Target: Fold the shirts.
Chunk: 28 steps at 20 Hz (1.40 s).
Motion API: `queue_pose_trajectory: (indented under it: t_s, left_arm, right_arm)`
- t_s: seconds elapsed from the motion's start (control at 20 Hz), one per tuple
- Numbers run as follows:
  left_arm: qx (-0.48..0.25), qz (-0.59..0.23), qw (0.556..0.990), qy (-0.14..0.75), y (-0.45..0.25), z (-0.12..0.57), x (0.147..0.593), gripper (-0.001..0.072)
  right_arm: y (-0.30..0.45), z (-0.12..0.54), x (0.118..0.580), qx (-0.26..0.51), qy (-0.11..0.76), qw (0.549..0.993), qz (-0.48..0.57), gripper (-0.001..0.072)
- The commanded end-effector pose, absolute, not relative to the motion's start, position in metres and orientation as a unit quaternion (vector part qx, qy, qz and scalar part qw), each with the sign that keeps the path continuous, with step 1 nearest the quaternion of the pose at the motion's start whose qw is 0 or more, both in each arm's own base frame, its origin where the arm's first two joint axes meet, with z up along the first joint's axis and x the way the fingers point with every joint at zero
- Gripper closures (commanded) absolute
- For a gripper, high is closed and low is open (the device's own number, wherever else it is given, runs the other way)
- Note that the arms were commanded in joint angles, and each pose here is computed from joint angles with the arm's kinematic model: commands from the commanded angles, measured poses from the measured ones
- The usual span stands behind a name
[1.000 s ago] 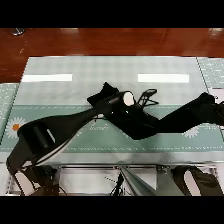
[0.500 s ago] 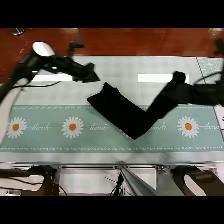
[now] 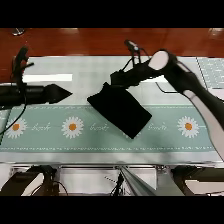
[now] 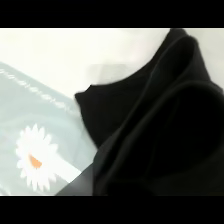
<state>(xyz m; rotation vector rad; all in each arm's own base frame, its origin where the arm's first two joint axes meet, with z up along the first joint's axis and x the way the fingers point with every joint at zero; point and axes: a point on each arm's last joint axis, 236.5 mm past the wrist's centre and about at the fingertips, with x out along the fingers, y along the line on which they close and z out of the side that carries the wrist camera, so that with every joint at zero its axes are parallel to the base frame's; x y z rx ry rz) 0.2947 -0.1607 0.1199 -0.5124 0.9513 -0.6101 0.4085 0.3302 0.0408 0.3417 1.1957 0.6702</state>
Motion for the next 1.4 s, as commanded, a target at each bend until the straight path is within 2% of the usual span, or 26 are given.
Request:
queue_pose_trajectory:
  t_s: [0.0, 0.1, 0.15, 0.2, 0.35, 0.45, 0.55, 0.65, 0.7, 0.8, 0.85, 0.95, 1.1, 1.2, 1.35]
  left_arm:
    - [-0.243, -0.285, 0.811, 0.449, -0.164, 0.103, 0.266, 0.0685]
    - [-0.243, -0.288, 0.803, 0.461, -0.168, 0.094, 0.262, 0.0685]
    - [-0.243, -0.287, 0.801, 0.465, -0.169, 0.09, 0.262, 0.0686]
    - [-0.244, -0.284, 0.801, 0.467, -0.169, 0.086, 0.263, 0.0685]
    - [-0.238, -0.268, 0.808, 0.468, -0.162, 0.076, 0.27, 0.0685]
    - [-0.212, -0.251, 0.818, 0.472, -0.151, 0.066, 0.274, 0.0685]
    - [-0.182, -0.239, 0.821, 0.486, -0.142, 0.055, 0.271, 0.0685]
    - [-0.172, -0.24, 0.813, 0.502, -0.14, 0.049, 0.263, 0.0685]
    - [-0.172, -0.243, 0.809, 0.507, -0.141, 0.048, 0.26, 0.0685]
    - [-0.176, -0.246, 0.807, 0.507, -0.144, 0.05, 0.259, 0.0685]
    - [-0.179, -0.248, 0.807, 0.505, -0.145, 0.051, 0.259, 0.0685]
    - [-0.184, -0.254, 0.808, 0.499, -0.15, 0.054, 0.26, 0.0685]
    - [-0.181, -0.267, 0.807, 0.495, -0.16, 0.056, 0.258, 0.0685]
    - [-0.18, -0.276, 0.801, 0.499, -0.167, 0.053, 0.253, 0.0685]
    - [-0.179, -0.278, 0.8, 0.501, -0.172, 0.045, 0.251, 0.0685]
  right_arm:
    - [0.364, -0.001, 0.426, 0.184, 0.576, 0.733, 0.311, 0.0674]
    - [0.372, -0.008, 0.429, 0.203, 0.58, 0.724, 0.313, 0.0645]
    - [0.376, -0.008, 0.429, 0.215, 0.582, 0.718, 0.315, 0.0385]
    - [0.379, -0.005, 0.425, 0.22, 0.585, 0.71, 0.323, 0.0085]
    - [0.368, 0.029, 0.404, 0.208, 0.597, 0.682, 0.368, 0.0092]
    - [0.324, 0.061, 0.397, 0.175, 0.6, 0.688, 0.368, 0.0093]
    - [0.249, 0.089, 0.389, 0.113, 0.609, 0.723, 0.307, 0.0093]
    - [0.165, 0.117, 0.371, 0.034, 0.59, 0.78, 0.206, 0.0093]
    - [0.131, 0.125, 0.362, 0.021, 0.567, 0.809, 0.15, 0.0093]
    - [0.081, 0.119, 0.334, 0.065, 0.507, 0.858, 0.046, 0.0093]
    - [0.073, 0.1, 0.312, 0.113, 0.493, 0.862, 0.017, 0.0094]
    - [0.084, 0.034, 0.269, 0.258, 0.482, 0.837, -0.017, 0.0094]
    - [0.123, -0.042, 0.232, 0.431, 0.497, 0.753, -0.012, 0.0094]
    - [0.137, -0.068, 0.222, 0.458, 0.515, 0.725, -0.007, 0.0094]
    - [0.146, -0.086, 0.233, 0.449, 0.538, 0.714, -0.005, 0.0094]
